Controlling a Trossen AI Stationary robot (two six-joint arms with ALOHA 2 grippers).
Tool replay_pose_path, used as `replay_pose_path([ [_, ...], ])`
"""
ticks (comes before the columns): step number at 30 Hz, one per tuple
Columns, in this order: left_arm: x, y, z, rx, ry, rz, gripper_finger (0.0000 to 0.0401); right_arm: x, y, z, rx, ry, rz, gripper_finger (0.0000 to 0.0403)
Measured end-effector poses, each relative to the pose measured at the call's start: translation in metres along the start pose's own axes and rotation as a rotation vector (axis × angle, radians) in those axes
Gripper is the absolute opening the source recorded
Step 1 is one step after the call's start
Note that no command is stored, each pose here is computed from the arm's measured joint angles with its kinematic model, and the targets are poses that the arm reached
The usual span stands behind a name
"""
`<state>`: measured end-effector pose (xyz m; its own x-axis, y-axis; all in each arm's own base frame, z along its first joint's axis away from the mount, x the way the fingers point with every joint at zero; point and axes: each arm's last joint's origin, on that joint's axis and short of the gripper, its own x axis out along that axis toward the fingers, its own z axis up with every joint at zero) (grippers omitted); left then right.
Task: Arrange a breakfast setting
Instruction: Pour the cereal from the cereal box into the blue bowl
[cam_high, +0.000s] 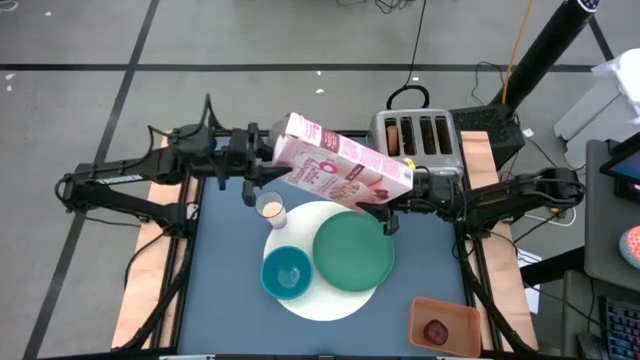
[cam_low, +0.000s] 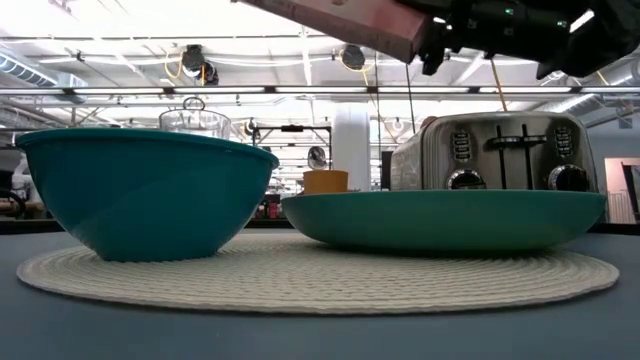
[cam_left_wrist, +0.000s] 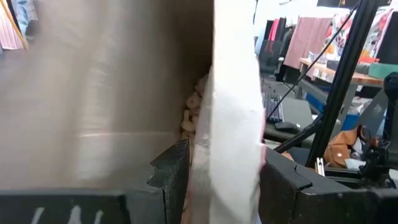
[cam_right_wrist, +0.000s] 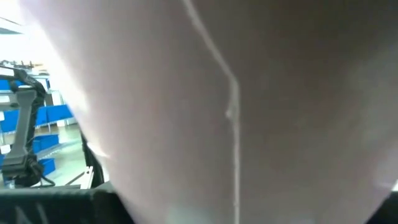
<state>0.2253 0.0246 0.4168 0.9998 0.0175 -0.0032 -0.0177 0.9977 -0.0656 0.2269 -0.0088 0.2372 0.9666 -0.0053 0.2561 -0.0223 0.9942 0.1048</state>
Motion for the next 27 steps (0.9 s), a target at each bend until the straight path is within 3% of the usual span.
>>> replay_pose_path([
  [16,-0.067,-0.008,0.012,-0.001,0.035,0.003,0.0157,-0.025,0.002,0.006,0.000,0.017,0.015,0.0212],
  [22,-0.095,-0.011,0.001,0.003,0.151,0.002,0.0157,-0.029,0.006,0.008,0.005,0.061,0.115,0.0212],
  [27,-0.109,-0.013,-0.017,0.017,0.152,-0.011,0.0157,-0.032,0.009,0.009,0.035,0.088,0.184,0.0212],
])
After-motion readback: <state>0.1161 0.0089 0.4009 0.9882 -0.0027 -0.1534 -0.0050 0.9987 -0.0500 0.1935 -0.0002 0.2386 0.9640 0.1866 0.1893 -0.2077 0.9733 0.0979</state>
